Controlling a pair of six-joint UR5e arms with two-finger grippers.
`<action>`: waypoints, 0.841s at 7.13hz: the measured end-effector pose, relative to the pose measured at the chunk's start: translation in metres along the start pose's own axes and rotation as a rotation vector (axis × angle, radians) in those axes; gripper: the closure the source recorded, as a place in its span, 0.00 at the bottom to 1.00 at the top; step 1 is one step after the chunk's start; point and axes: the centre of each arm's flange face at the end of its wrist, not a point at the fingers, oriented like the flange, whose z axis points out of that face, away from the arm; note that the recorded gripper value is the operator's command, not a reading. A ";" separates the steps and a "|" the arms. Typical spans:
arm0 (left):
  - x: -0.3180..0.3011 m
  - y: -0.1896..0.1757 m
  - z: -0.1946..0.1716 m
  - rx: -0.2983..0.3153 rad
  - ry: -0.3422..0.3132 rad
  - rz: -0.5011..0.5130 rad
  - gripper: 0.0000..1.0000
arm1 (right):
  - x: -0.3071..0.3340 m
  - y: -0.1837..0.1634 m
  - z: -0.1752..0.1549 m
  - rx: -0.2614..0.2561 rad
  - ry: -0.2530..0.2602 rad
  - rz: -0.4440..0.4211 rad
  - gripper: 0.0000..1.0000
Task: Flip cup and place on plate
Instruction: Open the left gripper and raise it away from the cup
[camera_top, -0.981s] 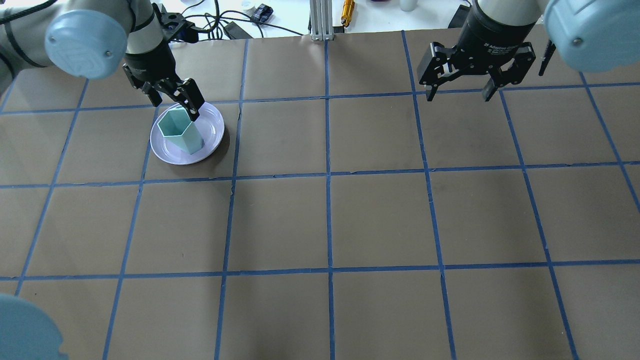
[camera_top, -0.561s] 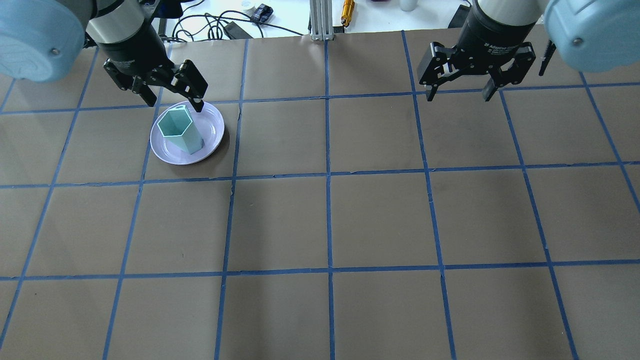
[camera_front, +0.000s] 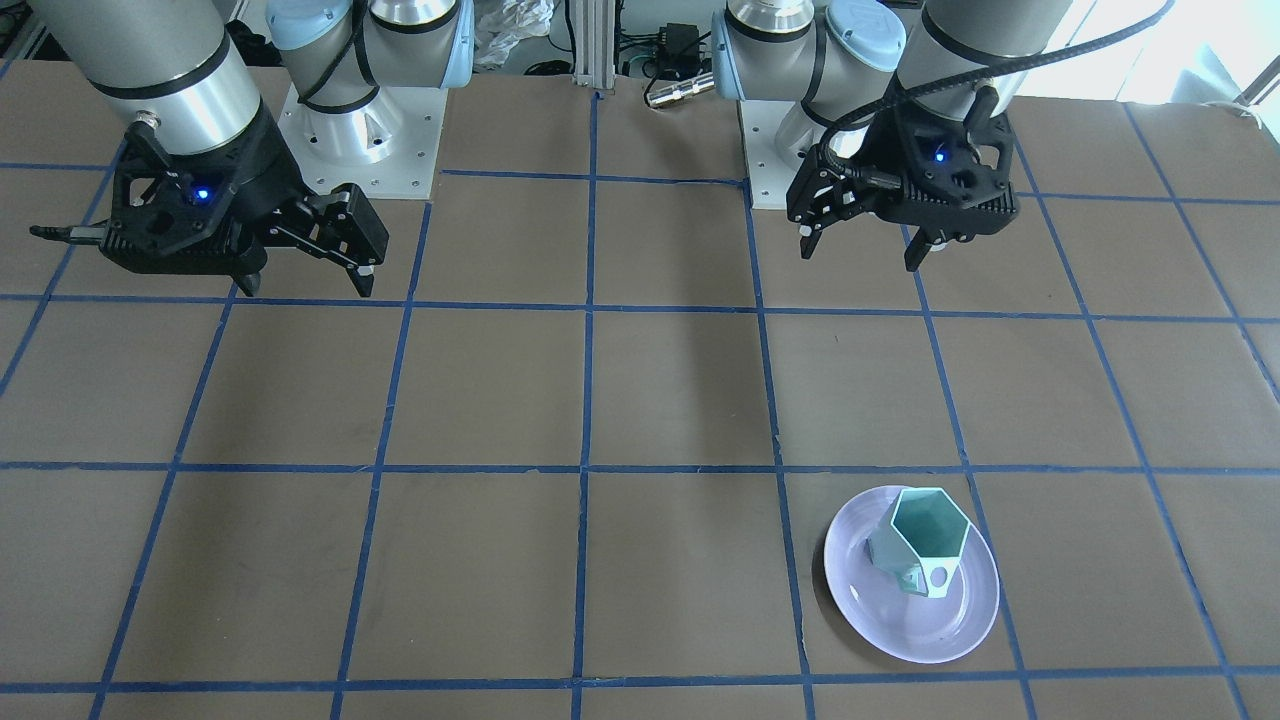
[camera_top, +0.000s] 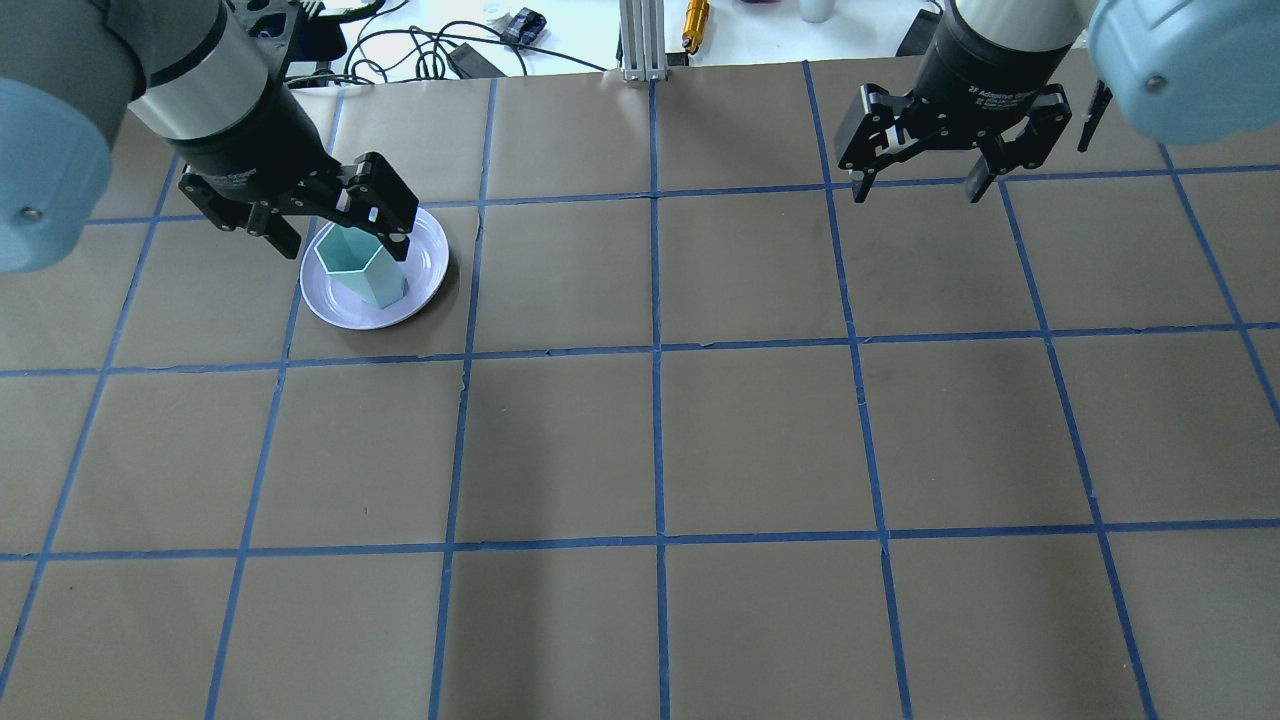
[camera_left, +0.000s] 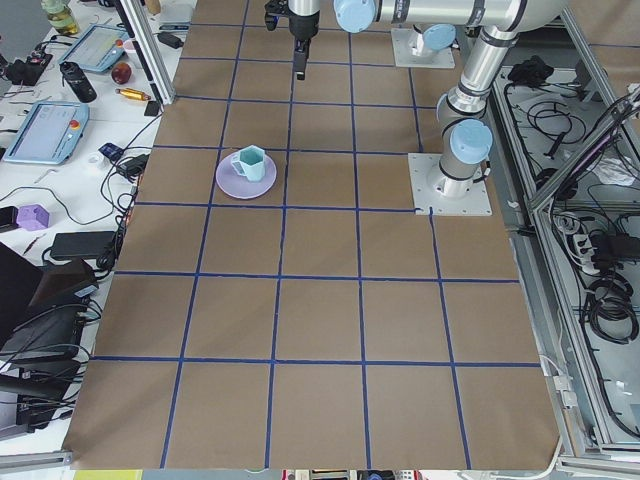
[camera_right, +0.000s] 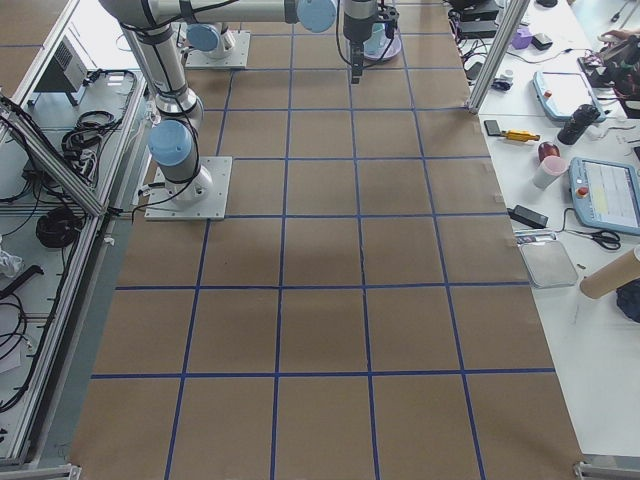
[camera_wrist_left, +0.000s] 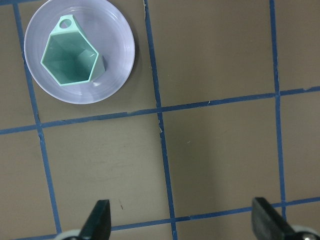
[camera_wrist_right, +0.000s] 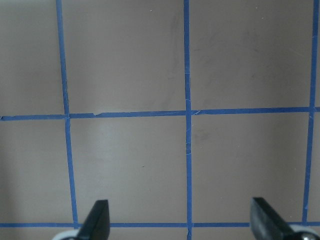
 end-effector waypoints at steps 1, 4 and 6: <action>0.000 0.004 -0.005 -0.016 -0.003 -0.043 0.00 | 0.000 0.000 0.000 0.000 0.000 0.000 0.00; -0.002 -0.003 -0.016 -0.052 -0.007 -0.136 0.00 | 0.000 0.000 0.000 0.000 0.000 0.000 0.00; -0.003 -0.004 -0.017 -0.053 -0.009 -0.141 0.00 | 0.000 0.000 0.000 0.000 0.000 0.000 0.00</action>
